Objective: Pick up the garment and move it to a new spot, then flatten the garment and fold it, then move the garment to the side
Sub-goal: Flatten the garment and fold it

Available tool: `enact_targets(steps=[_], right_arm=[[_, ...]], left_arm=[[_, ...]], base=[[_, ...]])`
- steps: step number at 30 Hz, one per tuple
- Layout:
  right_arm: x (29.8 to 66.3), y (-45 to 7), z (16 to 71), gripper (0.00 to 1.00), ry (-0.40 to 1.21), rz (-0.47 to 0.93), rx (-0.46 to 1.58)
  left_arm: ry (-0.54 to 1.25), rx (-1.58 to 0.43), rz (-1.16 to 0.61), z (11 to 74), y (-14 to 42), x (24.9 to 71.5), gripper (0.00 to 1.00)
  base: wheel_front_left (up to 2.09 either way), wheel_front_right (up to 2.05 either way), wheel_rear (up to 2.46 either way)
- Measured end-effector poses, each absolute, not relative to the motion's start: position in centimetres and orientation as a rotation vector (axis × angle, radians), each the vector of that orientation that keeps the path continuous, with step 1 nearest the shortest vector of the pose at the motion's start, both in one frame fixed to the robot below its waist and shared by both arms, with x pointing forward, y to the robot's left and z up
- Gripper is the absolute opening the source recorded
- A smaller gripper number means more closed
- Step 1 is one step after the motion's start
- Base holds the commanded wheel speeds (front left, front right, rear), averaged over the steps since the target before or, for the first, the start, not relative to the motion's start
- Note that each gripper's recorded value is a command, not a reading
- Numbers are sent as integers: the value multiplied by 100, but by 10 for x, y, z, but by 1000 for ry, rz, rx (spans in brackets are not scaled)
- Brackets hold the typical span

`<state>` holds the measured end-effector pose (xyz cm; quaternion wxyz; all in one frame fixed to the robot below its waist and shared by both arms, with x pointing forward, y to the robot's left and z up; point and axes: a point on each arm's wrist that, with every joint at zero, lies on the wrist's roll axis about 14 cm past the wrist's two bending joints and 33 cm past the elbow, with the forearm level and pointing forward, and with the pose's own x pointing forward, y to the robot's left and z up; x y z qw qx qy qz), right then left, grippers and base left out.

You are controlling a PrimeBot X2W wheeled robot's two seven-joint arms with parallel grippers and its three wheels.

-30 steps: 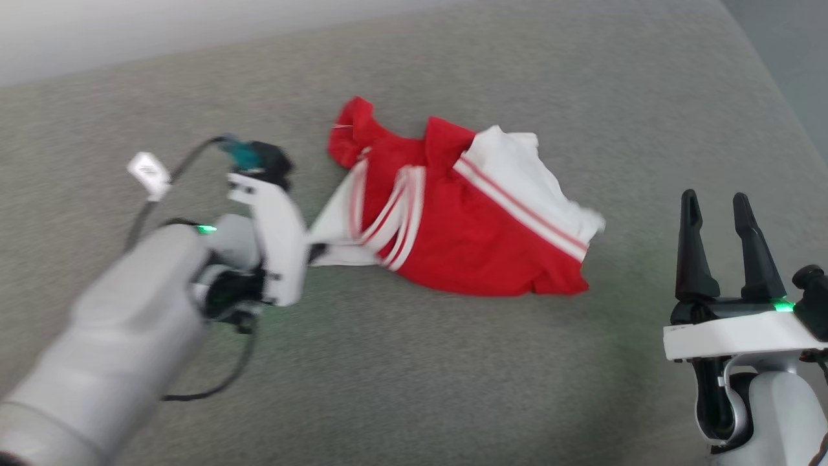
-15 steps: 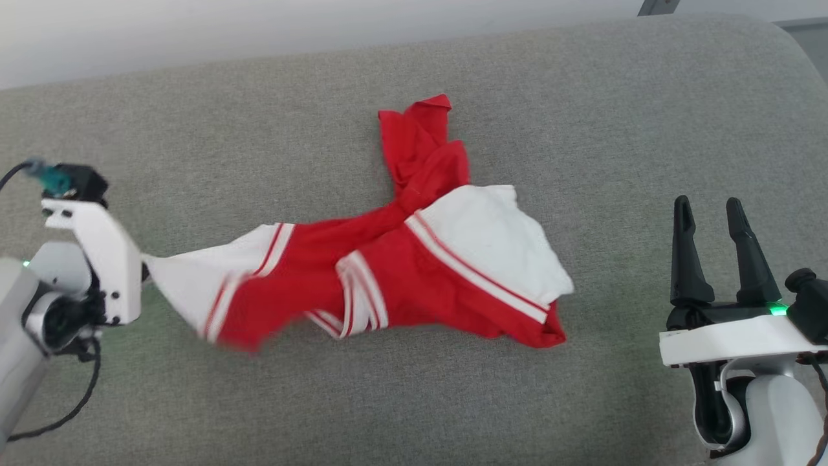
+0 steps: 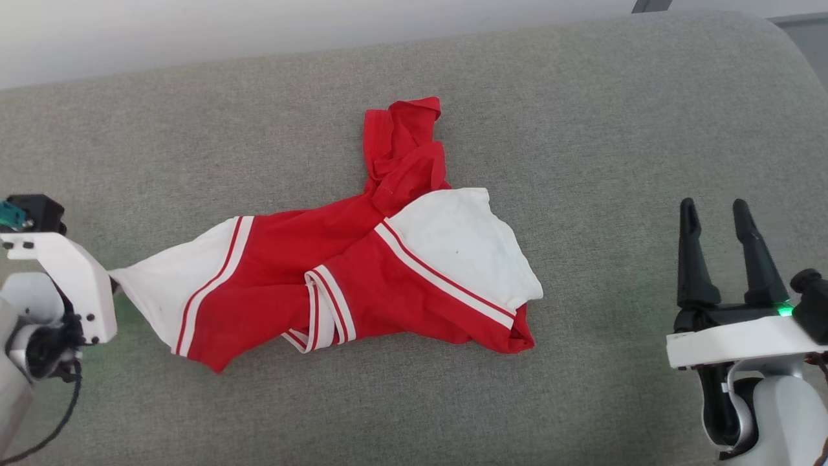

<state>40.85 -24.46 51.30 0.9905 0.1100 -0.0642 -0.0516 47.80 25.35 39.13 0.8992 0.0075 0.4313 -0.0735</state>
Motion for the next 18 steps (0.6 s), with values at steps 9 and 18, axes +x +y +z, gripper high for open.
enact_targets(steps=[9,18], right_arm=[[412,-224,501,100,-74,-7,177],[425,-192,473,100,91,175,92]], left_arm=[[767,15,-138,399,257,480,100],[495,19,-58,423,271,467,100]], base=[[0,0,0],[0,0,0]])
